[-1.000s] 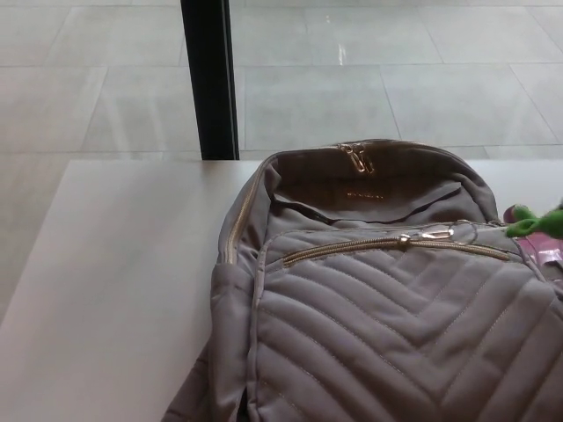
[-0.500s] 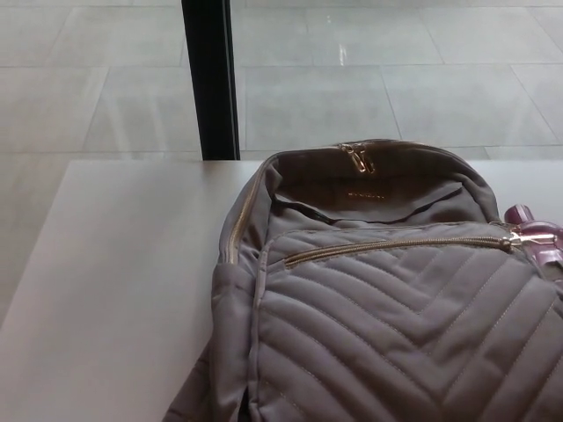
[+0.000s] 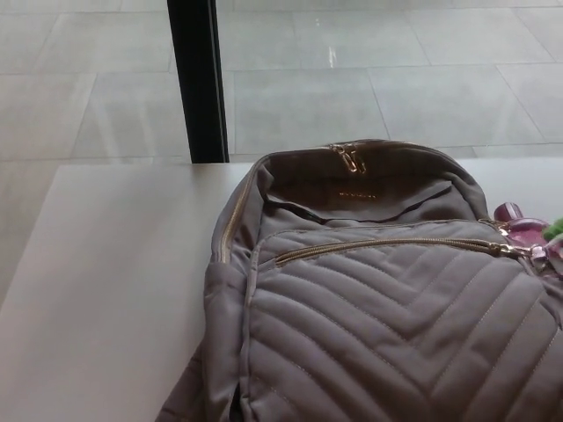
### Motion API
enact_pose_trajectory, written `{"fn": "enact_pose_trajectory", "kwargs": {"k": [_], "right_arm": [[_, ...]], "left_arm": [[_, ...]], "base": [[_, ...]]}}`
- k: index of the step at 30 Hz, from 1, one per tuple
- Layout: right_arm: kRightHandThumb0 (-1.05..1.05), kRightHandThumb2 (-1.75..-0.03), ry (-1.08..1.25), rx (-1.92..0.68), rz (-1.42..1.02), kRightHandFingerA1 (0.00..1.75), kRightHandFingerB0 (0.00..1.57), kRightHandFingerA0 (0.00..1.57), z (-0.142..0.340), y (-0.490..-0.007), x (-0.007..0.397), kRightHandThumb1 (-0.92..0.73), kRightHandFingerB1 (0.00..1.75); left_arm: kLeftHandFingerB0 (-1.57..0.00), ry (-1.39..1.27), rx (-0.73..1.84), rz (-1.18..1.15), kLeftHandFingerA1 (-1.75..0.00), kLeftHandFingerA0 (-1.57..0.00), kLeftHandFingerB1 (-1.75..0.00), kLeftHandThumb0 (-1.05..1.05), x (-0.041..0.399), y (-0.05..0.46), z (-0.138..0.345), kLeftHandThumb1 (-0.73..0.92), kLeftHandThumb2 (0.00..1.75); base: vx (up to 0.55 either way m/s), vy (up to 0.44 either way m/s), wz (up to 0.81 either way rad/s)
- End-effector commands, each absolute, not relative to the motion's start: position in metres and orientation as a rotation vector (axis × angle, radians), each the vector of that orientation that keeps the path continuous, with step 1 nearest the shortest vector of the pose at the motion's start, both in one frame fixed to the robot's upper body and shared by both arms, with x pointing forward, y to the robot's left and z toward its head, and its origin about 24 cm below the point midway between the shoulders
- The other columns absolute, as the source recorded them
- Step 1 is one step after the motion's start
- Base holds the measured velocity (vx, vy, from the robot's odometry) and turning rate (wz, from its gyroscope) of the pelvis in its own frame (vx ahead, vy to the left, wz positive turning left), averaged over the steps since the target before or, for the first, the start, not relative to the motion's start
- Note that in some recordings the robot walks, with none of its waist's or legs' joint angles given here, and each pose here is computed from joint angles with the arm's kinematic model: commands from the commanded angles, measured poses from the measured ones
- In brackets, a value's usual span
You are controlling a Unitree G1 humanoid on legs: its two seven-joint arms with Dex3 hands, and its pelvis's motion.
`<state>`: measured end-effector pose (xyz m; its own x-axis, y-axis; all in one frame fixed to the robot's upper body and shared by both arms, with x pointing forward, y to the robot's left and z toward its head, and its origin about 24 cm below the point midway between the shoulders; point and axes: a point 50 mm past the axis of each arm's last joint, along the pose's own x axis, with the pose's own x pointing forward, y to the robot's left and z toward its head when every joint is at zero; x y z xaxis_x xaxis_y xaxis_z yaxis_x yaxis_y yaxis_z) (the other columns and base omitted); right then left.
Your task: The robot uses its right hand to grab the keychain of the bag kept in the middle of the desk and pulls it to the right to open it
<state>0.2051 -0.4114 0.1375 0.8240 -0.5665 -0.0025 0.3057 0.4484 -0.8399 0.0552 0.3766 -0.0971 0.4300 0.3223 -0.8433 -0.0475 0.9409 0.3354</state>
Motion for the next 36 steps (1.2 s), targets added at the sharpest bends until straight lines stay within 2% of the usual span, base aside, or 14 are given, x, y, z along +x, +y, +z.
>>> {"fn": "enact_pose_trajectory", "kwargs": {"k": [1,2,3,6,7,11,19,20,23,24,29,30,35,36], "right_arm": [[-0.44,-0.62,0.326,-0.862,-0.374,1.29,0.50,0.93,0.135,-0.405,0.206,-0.69,0.53],[-0.65,-0.89,0.346,-0.877,-0.293,0.95,0.20,0.96,0.133,-0.402,0.205,-0.54,0.47],[-0.79,-0.61,0.362,-0.881,-0.244,0.64,0.09,0.92,0.131,-0.400,0.205,-0.63,0.26],[-1.05,-0.99,0.413,-0.855,-0.119,1.00,0.00,0.71,0.128,-0.390,0.201,-0.55,0.01],[-0.95,-0.61,0.426,-0.857,-0.107,0.85,0.00,0.64,0.127,-0.389,0.199,-0.68,0.00],[-0.95,-0.92,0.494,-0.748,-0.172,0.44,0.00,0.13,0.117,-0.404,0.181,-0.56,0.00],[-0.64,-0.62,0.636,-0.606,-0.485,0.50,0.00,0.28,0.071,-0.450,0.121,-0.68,0.12],[-0.60,-0.86,0.763,-0.566,-0.608,0.79,0.04,0.63,0.034,-0.458,0.085,-0.55,0.32],[-0.55,-0.60,0.952,-0.479,-0.676,0.65,0.09,0.41,-0.005,-0.454,0.046,-0.70,0.28],[-0.60,-0.87,1.037,-0.452,-0.639,0.61,0.05,0.32,-0.018,-0.448,0.032,-0.59,0.33],[-0.37,-0.98,1.260,-0.481,-0.375,0.59,0.01,0.26,-0.043,-0.423,-0.016,-0.51,0.46],[-0.50,-0.61,1.276,-0.476,-0.331,0.44,0.18,0.29,-0.046,-0.422,-0.020,-0.71,0.28],[-0.54,-0.61,1.277,-0.446,-0.283,0.54,0.23,0.44,-0.054,-0.421,-0.015,-0.69,0.31],[-0.55,-0.62,1.269,-0.456,-0.274,0.56,0.27,0.49,-0.054,-0.421,-0.012,-0.72,0.33]], "left_arm": [[-0.33,1.110,0.271,0.249,-0.50,-0.57,-0.42,-0.90,0.051,0.378,-0.097,0.92,0.85],[-0.33,1.107,0.274,0.250,-0.51,-0.57,-0.42,-0.89,0.052,0.377,-0.097,0.92,0.85],[-0.31,1.109,0.274,0.252,-0.59,-0.52,-0.51,-0.82,0.052,0.377,-0.097,0.82,1.19],[-0.33,1.108,0.273,0.239,-0.51,-0.55,-0.42,-0.93,0.051,0.375,-0.098,0.92,0.86],[-0.33,1.112,0.276,0.238,-0.51,-0.59,-0.42,-0.92,0.051,0.375,-0.099,0.92,0.86],[-0.35,1.119,0.280,0.238,-0.53,-0.56,-0.45,-0.93,0.051,0.374,-0.100,0.86,0.93],[-0.33,1.114,0.291,0.217,-0.50,-0.55,-0.42,-0.91,0.055,0.374,-0.099,0.92,0.86],[-0.30,1.115,0.288,0.220,-0.59,-0.51,-0.51,-0.82,0.056,0.374,-0.099,0.81,1.19],[-0.33,1.121,0.286,0.222,-0.51,-0.58,-0.42,-0.91,0.055,0.374,-0.100,0.92,0.85],[-0.32,1.126,0.291,0.223,-0.60,-0.54,-0.52,-0.83,0.054,0.375,-0.099,0.81,1.19],[-0.33,1.134,0.321,0.197,-0.50,-0.55,-0.43,-0.87,0.052,0.376,-0.098,0.92,0.86],[-0.33,1.138,0.335,0.194,-0.49,-0.56,-0.42,-0.88,0.052,0.376,-0.098,0.92,0.86],[-0.30,1.153,0.365,0.174,-0.50,-0.56,-0.42,-0.88,0.054,0.379,-0.096,0.92,0.85],[-0.26,1.156,0.354,0.173,-0.60,-0.49,-0.51,-0.79,0.055,0.379,-0.096,0.82,1.17]], "base": [[0.00,0.000,0.00],[0.00,0.000,0.00],[0.00,0.000,0.00],[0.00,0.000,0.00],[0.00,0.000,0.00],[0.00,0.000,0.00],[0.00,0.000,0.00],[0.00,0.000,0.00],[0.00,0.000,0.00],[0.00,0.000,0.00],[0.00,0.001,0.02],[0.00,0.000,0.00],[0.00,0.000,-0.02],[0.00,0.000,0.00]]}}
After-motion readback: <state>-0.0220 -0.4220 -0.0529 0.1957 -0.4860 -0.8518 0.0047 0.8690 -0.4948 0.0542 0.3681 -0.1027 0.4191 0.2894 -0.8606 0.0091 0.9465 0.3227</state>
